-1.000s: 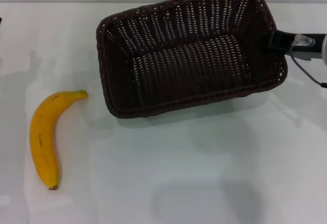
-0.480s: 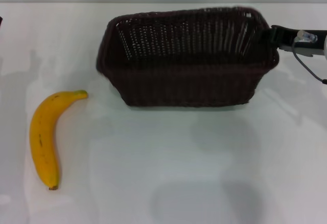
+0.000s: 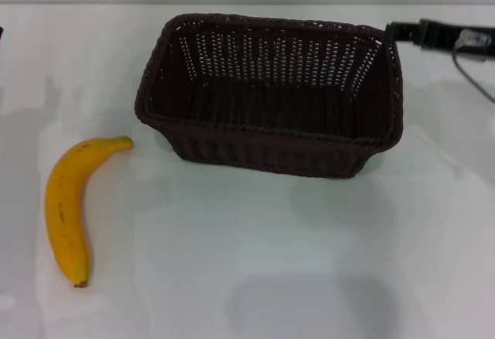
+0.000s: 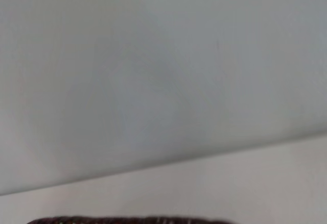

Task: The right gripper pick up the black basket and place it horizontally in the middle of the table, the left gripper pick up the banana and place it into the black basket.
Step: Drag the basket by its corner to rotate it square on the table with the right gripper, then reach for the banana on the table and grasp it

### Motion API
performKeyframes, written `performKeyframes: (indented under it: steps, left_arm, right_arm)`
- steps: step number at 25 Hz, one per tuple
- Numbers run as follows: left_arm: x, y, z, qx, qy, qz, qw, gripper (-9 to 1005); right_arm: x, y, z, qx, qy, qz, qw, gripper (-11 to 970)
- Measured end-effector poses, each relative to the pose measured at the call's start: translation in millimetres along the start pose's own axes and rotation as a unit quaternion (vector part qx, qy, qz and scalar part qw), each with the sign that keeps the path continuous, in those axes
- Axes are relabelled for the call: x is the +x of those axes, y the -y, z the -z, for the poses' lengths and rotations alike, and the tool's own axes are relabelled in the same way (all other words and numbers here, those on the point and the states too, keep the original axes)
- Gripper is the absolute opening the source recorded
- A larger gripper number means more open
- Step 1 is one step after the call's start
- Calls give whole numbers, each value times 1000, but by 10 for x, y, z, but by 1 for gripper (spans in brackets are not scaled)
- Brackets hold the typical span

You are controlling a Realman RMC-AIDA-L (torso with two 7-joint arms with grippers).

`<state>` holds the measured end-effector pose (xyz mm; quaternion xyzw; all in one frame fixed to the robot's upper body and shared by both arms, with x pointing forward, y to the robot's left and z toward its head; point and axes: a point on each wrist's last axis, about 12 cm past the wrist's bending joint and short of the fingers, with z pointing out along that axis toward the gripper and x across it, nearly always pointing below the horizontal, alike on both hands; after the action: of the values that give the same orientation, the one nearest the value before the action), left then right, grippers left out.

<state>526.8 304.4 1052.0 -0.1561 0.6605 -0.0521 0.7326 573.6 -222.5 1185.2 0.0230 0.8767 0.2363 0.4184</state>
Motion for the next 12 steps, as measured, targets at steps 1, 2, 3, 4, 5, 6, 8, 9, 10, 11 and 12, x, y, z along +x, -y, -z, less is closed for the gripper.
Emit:
performKeyframes:
  steps: [1,2,3,4,5,6,8,9,10,11,12]
  left_arm:
    - [0,0,-1,0,0,0,1000,883]
    - [-1,2,-2,0,0,-2,1000,883]
    - [0,6,-4,1,0,-3,1000,883]
    - [0,10,-5,1,0,-4,1000,883]
    - [0,15,-7,1,1,-4,1000,883]
    - [-2,19,-9,2,1,-5,1000,883]
    - [-11,29,-15,6,2,-7,1000,883]
    - [-19,33,-21,8,4,-9,1000,883]
    - [-30,37,-28,11,6,-11,1000,883]
    - [-47,38,-36,12,10,-13,1000,883]
    - [-60,38,-39,14,12,-15,1000,883]
  right_arm:
    - [-36,12,4,1,8,14,1000,617]
    - [-72,31,4,4,18,30,999,634]
    - [-106,51,2,6,28,45,999,651]
    - [-151,76,1,9,42,63,997,668]
    - [-189,103,-4,12,55,79,995,668]
    - [-233,140,-10,18,72,98,992,667]
    - [-305,213,-18,29,103,122,987,667]
    - [-350,268,-22,39,126,138,981,667]
    - [-379,315,-26,48,146,150,977,666]
    - [-404,369,-35,58,168,161,971,666]
    - [-429,433,-41,70,195,169,964,666]
